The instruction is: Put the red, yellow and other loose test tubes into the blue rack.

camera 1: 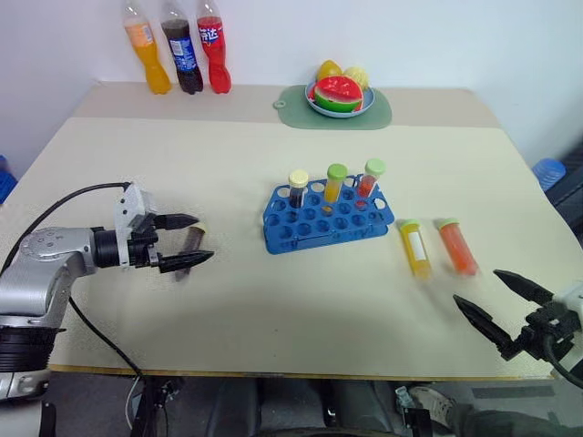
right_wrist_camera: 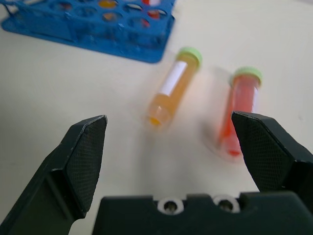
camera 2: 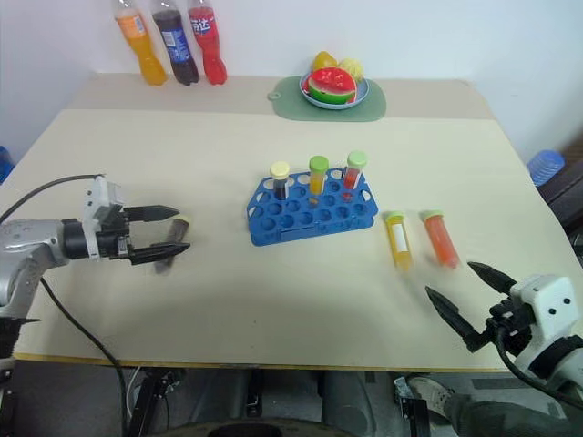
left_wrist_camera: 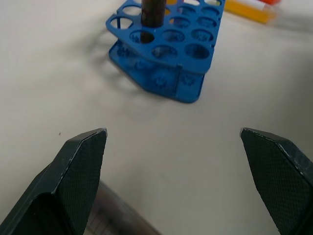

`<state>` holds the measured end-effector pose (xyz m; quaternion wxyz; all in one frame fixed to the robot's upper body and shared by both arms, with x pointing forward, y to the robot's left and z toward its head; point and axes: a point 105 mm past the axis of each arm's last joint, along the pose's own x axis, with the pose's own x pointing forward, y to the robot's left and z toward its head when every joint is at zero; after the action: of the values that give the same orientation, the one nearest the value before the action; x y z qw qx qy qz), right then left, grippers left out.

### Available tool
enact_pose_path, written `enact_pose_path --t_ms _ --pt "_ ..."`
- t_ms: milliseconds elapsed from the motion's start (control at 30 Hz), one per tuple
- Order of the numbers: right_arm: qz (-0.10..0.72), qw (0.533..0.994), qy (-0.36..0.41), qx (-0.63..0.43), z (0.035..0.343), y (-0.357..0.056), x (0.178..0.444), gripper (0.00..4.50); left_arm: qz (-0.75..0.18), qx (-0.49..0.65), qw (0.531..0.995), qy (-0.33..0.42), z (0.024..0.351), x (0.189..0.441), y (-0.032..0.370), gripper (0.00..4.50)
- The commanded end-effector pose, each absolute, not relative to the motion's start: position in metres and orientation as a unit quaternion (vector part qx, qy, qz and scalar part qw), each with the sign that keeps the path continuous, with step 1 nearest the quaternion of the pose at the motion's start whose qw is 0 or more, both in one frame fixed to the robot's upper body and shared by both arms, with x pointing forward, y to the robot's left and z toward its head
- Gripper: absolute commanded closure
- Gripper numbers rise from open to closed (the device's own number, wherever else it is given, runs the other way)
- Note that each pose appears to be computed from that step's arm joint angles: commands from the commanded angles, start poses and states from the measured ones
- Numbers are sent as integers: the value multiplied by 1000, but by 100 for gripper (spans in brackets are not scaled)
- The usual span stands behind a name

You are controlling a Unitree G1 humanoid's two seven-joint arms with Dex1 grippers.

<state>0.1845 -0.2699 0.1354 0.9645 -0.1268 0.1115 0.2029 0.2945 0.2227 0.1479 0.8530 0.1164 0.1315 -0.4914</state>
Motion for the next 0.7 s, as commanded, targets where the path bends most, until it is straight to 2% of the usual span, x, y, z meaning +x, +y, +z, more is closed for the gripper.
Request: enact_pose_path --t_ms 33,467,700 --pt "208 963 96 -143 147 -268 188 0 -496 135 849 125 147 293 226 1" --pt "207 964 91 -143 145 -271 193 0 -512 131 844 89 154 291 212 1" --pt "171 969 98 -147 151 -293 224 0 -564 147 811 39 168 285 183 1"
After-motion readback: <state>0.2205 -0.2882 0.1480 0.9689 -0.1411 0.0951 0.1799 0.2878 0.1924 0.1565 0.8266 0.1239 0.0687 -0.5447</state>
